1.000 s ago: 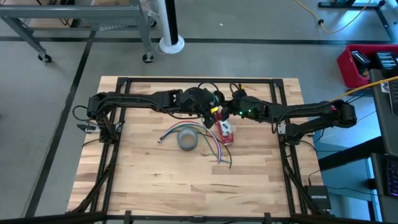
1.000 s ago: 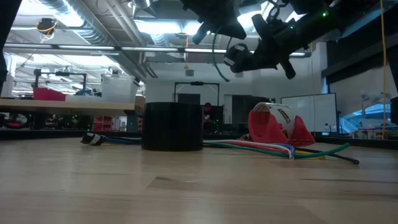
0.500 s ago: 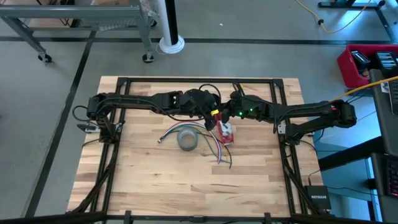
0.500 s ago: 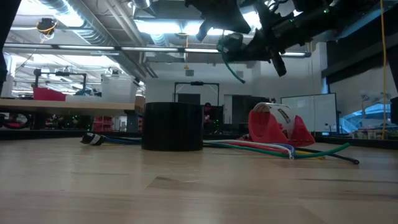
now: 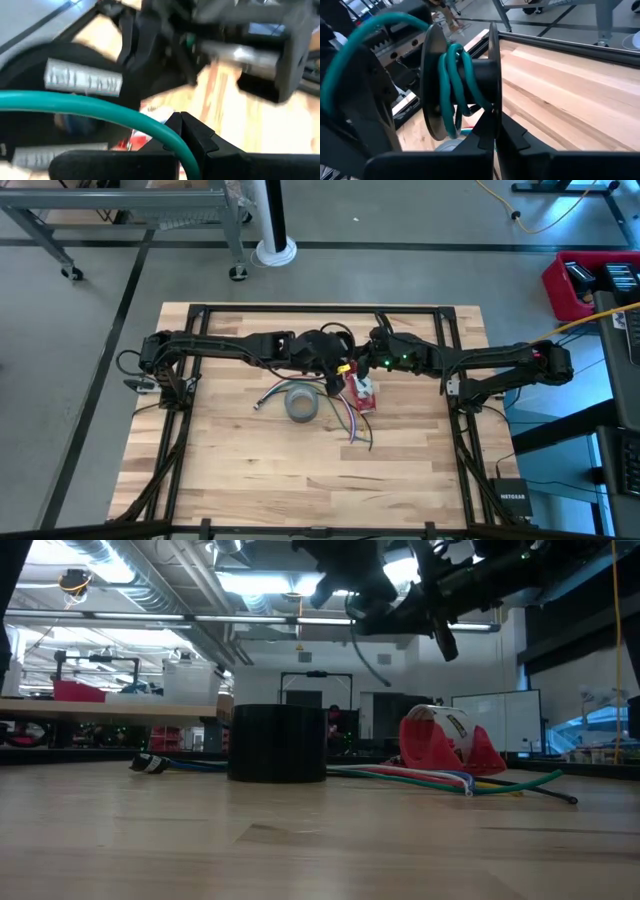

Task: Coil cords
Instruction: Coil the green wire into the spool

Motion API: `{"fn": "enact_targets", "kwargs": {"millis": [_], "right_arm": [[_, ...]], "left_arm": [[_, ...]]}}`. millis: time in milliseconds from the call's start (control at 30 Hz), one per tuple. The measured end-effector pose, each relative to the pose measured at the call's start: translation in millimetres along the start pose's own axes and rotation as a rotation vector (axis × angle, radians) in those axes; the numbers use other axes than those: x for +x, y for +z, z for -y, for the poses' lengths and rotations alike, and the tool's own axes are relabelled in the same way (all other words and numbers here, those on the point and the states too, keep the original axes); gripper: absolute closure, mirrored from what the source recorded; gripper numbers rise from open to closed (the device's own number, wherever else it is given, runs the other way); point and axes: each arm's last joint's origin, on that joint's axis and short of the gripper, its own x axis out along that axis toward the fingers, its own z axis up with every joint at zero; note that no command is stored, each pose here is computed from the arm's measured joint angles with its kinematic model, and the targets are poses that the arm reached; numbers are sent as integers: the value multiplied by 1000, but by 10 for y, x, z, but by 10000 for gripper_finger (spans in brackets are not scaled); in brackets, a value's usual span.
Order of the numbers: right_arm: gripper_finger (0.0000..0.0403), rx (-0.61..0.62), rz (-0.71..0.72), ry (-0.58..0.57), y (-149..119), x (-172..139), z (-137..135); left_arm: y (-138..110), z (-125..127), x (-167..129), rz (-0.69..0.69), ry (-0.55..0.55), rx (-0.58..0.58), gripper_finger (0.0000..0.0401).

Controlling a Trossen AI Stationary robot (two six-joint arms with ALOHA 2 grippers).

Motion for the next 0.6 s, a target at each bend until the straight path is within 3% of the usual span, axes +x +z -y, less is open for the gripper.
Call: {"fn": "enact_targets", "kwargs": {"millis": [367,600], "right_arm": [[400,0,4,-9,0,0,3],[400,-17,5,-11,1,0,4]], "left_arm": [[-78,-25,-10,-82,22,97,369],[-173,-58,-23,-178,61,16,333]]}}
